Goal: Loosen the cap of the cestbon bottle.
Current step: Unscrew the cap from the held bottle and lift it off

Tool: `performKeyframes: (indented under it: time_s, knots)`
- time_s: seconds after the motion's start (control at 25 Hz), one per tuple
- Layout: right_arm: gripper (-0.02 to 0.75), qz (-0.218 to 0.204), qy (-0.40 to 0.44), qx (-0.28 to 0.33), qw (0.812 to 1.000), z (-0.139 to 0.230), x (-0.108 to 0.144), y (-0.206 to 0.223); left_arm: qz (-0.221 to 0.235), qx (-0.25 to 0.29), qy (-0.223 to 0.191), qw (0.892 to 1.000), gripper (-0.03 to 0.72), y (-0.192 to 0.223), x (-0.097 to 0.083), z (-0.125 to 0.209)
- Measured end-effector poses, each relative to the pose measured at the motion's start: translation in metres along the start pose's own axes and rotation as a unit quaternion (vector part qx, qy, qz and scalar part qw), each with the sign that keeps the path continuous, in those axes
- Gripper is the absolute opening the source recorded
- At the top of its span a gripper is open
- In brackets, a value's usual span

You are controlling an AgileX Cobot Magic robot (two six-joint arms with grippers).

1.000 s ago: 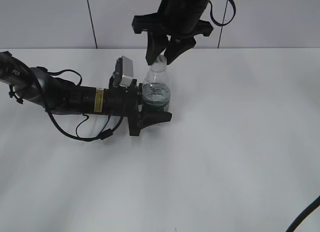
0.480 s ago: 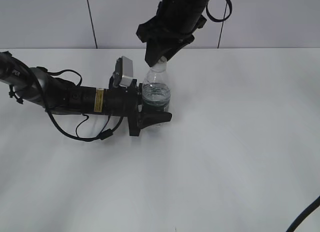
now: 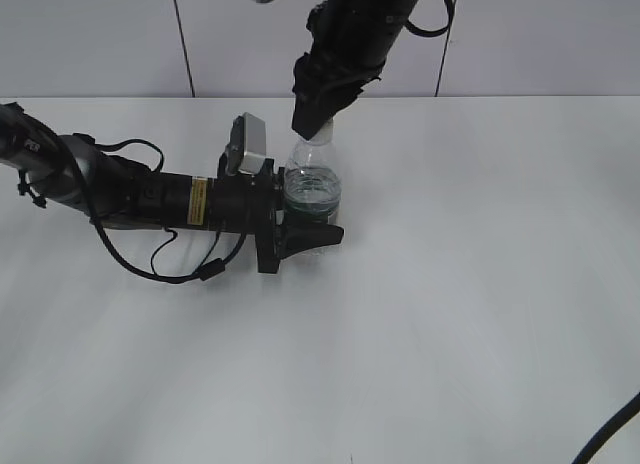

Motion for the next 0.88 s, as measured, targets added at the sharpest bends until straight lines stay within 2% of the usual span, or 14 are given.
performKeyframes:
  time_s: [0.52,0.88]
  knots:
    - [0.302,0.004,-0.169,0.005,0.986,0.0003,0.0005,0.0004,0.002,0.000,0.001,1.000,0.412,-0.0034,0.0008,0.0011]
    - [0.302,0.007,-0.298,0.010,0.955,0.0008,0.0000,0.0005,0.008,0.000,0.003,1.000,0.412,-0.0046,-0.0001,0.0017]
Point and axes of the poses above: a point on each arm's last joint axis where the gripper is mounted, y pointing out along that axis toward the gripper, x along the wrist's bending axis when the last joint is at zero, z = x × y, the point moved 1 cm from there along y, pointing out along that axis toward the gripper, and after that the axes turned 13 degrees about y, right-handed, at the moved point
